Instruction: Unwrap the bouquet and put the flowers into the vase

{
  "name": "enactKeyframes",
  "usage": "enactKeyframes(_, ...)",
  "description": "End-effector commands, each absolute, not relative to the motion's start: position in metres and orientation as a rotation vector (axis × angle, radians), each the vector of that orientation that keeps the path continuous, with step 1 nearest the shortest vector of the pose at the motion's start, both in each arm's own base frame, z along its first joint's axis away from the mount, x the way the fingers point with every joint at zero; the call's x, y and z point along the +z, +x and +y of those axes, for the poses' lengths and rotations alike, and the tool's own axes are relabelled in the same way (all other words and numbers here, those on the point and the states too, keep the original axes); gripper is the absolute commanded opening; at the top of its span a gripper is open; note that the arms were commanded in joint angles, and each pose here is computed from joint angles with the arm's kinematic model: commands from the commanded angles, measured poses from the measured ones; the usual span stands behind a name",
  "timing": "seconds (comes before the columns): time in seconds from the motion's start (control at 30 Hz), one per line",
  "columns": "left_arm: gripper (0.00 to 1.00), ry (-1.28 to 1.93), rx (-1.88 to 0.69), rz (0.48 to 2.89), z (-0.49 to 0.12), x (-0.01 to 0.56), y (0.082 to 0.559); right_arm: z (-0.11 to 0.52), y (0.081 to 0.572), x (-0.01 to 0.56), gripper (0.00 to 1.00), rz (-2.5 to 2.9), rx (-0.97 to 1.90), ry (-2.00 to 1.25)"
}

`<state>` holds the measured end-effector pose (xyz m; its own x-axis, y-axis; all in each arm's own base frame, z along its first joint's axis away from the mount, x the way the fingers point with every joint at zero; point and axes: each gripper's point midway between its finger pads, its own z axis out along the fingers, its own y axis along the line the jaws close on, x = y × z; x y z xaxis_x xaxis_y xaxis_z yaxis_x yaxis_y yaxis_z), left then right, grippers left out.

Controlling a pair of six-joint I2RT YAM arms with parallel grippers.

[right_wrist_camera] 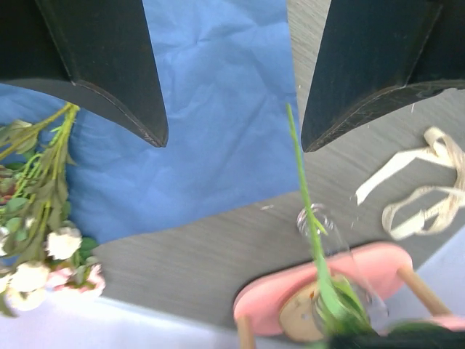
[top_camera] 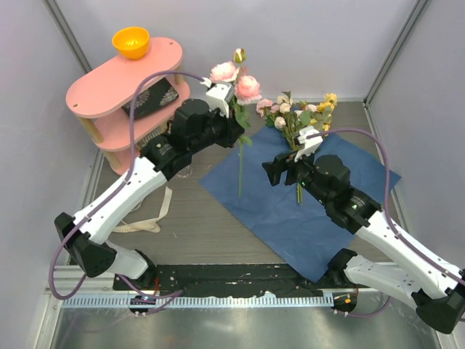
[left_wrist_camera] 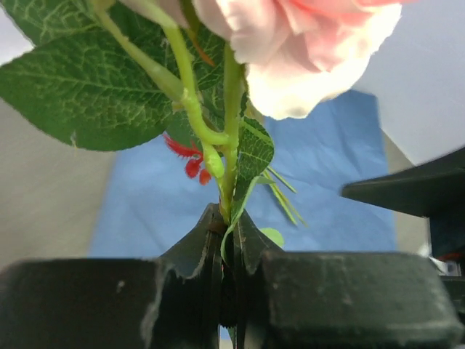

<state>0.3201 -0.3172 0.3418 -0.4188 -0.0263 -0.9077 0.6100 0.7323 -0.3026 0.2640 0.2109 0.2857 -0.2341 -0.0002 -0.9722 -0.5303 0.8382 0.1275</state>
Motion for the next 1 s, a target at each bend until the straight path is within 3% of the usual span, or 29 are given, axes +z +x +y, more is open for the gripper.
enactKeyframes(0.0,0.10,0.419,-0.421,1.618,-0.245,0.447,0.329,0.185,0.263,0.332,0.80,1.644,0.491,-0.253)
enactKeyframes(0.13,0.11,0.266,-0.210,1.560,-0.178,0.488,0.348,0.181,0.263,0.322,0.81,1.669,0.466,-0.252)
enactKeyframes(0.47,0.06,0.082,-0.172,1.420,-0.108,0.558,0.361,0.184,0.265,0.313,0.81,1.699,0.458,-0.268)
enactKeyframes(0.97,0.01,0.062,-0.108,1.459,-0.099,0.521,0.377,0.186,0.267,0.305,0.81,1.718,0.439,-0.287)
